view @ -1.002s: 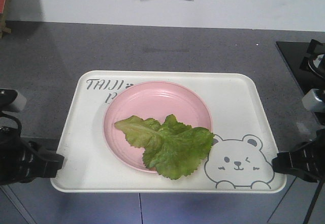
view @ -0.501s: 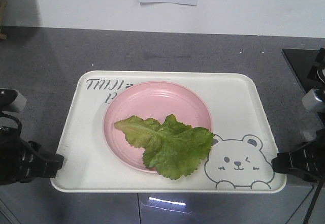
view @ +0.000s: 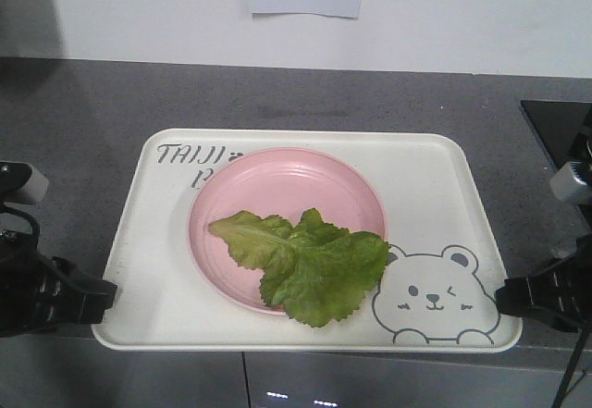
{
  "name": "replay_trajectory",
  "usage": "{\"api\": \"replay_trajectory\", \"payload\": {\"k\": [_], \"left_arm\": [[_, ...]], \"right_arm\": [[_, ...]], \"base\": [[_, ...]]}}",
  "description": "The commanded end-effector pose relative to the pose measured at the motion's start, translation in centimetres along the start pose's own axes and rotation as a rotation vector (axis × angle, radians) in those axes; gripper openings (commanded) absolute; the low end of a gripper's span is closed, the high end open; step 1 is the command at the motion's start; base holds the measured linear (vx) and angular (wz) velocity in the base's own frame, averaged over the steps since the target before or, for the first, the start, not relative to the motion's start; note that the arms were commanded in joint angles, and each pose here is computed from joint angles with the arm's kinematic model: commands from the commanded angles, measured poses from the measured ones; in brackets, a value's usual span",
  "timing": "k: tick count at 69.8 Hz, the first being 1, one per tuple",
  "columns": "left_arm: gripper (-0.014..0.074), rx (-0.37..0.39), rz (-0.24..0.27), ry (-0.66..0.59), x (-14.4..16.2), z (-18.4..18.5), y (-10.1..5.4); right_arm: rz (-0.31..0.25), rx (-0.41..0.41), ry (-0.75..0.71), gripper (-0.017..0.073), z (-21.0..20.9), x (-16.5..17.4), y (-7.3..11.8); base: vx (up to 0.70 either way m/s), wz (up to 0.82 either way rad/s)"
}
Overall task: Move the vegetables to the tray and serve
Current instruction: 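Hold the tray level with both grippers while the base turns and drives, then hold the tray with both grippers as the base stops at the counter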
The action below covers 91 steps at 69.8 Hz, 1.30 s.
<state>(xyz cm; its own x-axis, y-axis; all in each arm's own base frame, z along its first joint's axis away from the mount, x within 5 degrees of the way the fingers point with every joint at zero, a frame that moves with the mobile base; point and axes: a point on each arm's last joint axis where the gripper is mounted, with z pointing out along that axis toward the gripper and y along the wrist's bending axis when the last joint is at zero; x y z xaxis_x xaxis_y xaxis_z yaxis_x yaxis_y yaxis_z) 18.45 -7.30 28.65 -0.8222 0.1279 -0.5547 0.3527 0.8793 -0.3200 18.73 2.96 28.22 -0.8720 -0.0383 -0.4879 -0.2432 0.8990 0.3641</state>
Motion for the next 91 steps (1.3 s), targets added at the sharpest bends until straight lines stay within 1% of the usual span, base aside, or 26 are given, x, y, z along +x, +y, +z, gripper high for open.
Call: {"api": "replay_trajectory", "payload": {"k": [1,91], "left_arm": [[-0.0006,0.044,0.015,-0.087,-1.00,-0.95,-0.96],[-0.0006,0.044,0.015,-0.087,-1.00,-0.95,-0.96]], "right_arm": [[-0.036,-0.067,-0.056,-0.0003,-0.95,-0.66,1.21],[-0.036,-0.067,-0.056,-0.0003,-0.95,-0.66,1.21]], "base": [[0.08,-0.01],[0.07,-0.01]]}}
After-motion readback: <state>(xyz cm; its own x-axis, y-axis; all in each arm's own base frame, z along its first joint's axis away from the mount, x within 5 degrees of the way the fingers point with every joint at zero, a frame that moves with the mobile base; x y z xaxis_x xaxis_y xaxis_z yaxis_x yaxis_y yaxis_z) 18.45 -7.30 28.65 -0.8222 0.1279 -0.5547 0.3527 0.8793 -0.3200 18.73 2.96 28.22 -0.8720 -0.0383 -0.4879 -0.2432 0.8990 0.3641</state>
